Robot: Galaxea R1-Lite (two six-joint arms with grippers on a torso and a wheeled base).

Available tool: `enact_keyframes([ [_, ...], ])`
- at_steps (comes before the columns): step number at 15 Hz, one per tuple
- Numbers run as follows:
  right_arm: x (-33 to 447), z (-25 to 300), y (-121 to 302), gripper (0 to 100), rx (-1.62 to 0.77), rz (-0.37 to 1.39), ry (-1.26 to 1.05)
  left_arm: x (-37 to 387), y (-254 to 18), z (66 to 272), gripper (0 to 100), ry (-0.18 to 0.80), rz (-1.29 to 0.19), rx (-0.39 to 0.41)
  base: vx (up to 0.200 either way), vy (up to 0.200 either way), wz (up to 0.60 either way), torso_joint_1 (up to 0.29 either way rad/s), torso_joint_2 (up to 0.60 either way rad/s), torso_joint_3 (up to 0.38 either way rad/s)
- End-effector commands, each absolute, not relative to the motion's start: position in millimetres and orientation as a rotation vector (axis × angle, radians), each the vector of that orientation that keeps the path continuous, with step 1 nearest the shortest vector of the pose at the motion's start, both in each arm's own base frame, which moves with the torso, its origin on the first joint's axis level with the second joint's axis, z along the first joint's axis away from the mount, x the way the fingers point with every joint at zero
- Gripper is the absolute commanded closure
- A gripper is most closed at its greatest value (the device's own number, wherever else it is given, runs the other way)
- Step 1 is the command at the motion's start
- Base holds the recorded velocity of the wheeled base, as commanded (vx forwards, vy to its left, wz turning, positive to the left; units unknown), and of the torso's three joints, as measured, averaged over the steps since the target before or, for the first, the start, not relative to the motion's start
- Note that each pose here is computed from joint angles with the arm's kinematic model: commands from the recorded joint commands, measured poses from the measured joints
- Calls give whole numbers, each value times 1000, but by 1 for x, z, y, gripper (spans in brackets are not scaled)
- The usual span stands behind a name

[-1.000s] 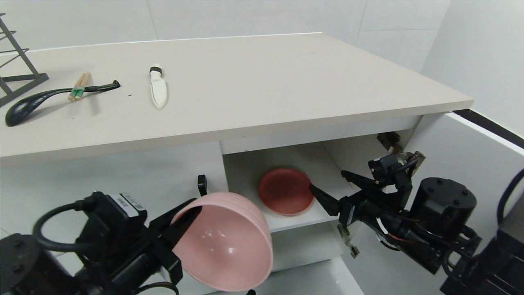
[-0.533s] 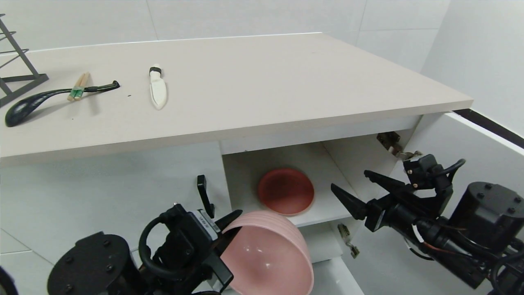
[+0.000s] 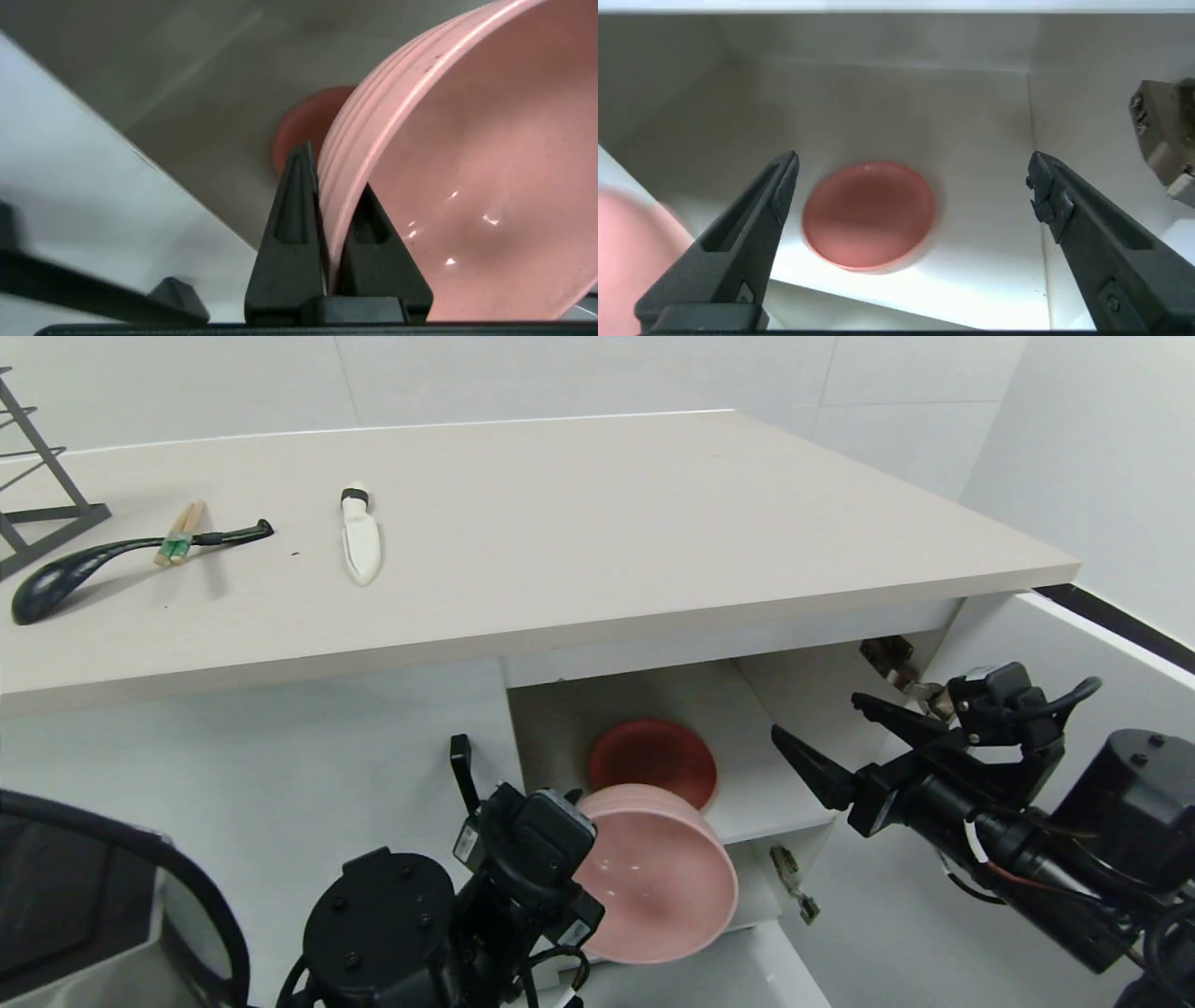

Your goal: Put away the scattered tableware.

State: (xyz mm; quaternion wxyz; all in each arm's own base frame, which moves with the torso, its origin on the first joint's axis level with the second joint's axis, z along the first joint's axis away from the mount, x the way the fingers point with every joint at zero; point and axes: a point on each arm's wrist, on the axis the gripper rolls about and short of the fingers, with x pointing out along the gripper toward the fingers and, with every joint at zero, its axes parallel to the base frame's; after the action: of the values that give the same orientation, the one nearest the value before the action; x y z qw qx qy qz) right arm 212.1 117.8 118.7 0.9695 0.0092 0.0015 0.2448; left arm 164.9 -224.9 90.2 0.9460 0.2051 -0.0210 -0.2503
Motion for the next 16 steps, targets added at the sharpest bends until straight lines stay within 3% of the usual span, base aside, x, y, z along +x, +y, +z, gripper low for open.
enact_keyframes([
  [1,211,117,119,0,17,502,12,174,-237,81,100,-35,-501,426,0,0,0,0,0,0],
  [4,201,117,131,0,16,566,16,204,-262,81,100,-71,-339,393,0,0,0,0,0,0],
  [11,186,109,142,0,4,639,59,216,-284,81,100,-99,-331,286,0,0,0,0,0,0],
  [16,218,75,127,0,-33,512,185,210,-287,91,100,-114,-350,214,0,0,0,0,0,0],
])
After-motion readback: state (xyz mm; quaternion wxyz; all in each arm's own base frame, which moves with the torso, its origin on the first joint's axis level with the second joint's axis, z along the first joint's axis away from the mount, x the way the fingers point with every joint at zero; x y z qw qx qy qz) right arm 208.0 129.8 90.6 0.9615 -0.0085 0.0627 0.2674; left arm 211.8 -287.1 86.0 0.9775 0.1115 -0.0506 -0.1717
